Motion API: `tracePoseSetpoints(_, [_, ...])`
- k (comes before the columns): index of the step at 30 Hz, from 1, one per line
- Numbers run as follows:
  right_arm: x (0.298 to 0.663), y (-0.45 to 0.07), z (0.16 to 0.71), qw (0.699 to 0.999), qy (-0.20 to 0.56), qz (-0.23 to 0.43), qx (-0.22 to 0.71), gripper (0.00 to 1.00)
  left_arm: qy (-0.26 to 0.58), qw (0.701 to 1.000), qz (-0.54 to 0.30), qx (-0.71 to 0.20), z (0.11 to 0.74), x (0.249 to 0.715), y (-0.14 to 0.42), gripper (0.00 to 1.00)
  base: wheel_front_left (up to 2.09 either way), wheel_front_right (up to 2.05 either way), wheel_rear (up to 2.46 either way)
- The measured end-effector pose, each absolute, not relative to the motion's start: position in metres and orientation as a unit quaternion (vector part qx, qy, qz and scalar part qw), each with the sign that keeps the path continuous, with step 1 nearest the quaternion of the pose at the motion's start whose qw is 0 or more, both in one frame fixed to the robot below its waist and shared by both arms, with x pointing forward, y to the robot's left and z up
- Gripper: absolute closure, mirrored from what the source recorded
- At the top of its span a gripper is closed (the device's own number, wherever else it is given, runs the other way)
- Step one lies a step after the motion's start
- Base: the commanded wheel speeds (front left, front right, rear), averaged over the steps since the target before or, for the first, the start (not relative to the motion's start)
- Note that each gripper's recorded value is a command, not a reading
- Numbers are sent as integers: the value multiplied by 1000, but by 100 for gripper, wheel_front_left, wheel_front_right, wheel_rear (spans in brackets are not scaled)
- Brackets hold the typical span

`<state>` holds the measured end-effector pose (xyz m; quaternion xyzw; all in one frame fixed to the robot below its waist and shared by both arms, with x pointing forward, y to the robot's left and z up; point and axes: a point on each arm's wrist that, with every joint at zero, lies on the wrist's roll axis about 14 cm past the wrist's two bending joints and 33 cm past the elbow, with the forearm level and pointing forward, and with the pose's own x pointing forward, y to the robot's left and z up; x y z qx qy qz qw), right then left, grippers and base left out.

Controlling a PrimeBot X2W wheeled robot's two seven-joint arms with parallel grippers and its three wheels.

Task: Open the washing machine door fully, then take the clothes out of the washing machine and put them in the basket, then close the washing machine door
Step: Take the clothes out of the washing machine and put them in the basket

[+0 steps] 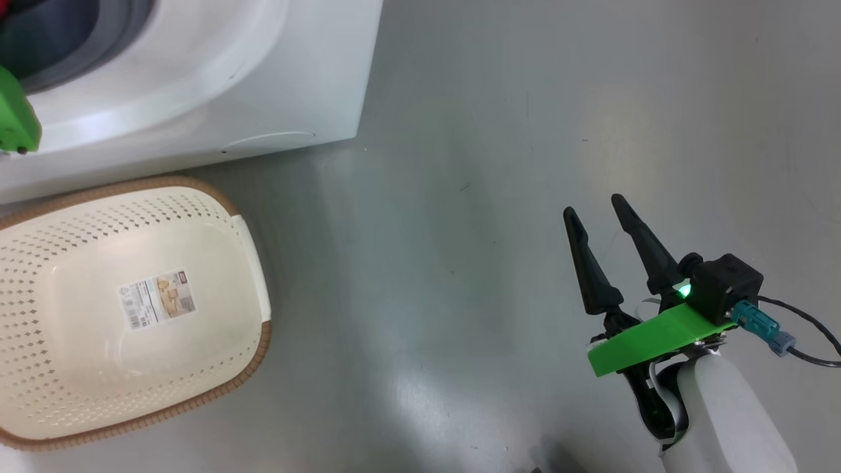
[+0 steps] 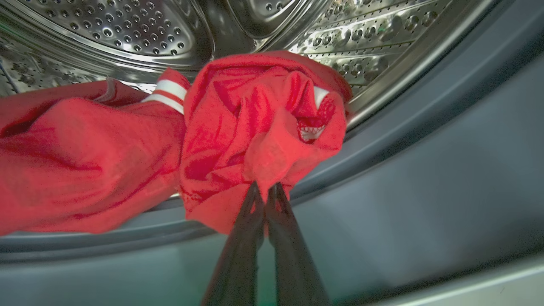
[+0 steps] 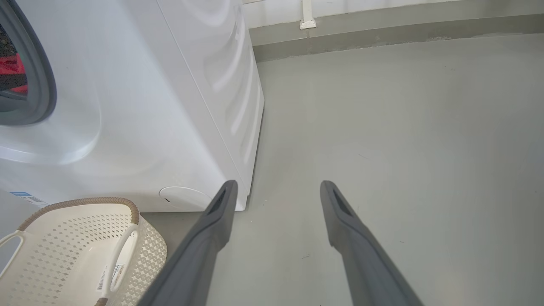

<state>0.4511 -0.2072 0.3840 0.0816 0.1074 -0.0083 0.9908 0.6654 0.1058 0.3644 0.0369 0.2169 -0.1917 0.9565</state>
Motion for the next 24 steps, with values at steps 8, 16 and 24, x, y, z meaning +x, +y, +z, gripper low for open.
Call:
tracePoseSetpoints(8, [454,-204,395,992,92,-2,84,0,165,970,-176,16,394,667,110,100,0,0,0])
tracePoseSetpoints(16, [458,-197,415,994,70,19,78,0,126,978,-148,-71,432,649,114,100,0,0,0])
tracePoseSetpoints(24, [448,-190,427,995,61,33,79,0,69,982,-136,-112,469,612,123,100,0,0,0])
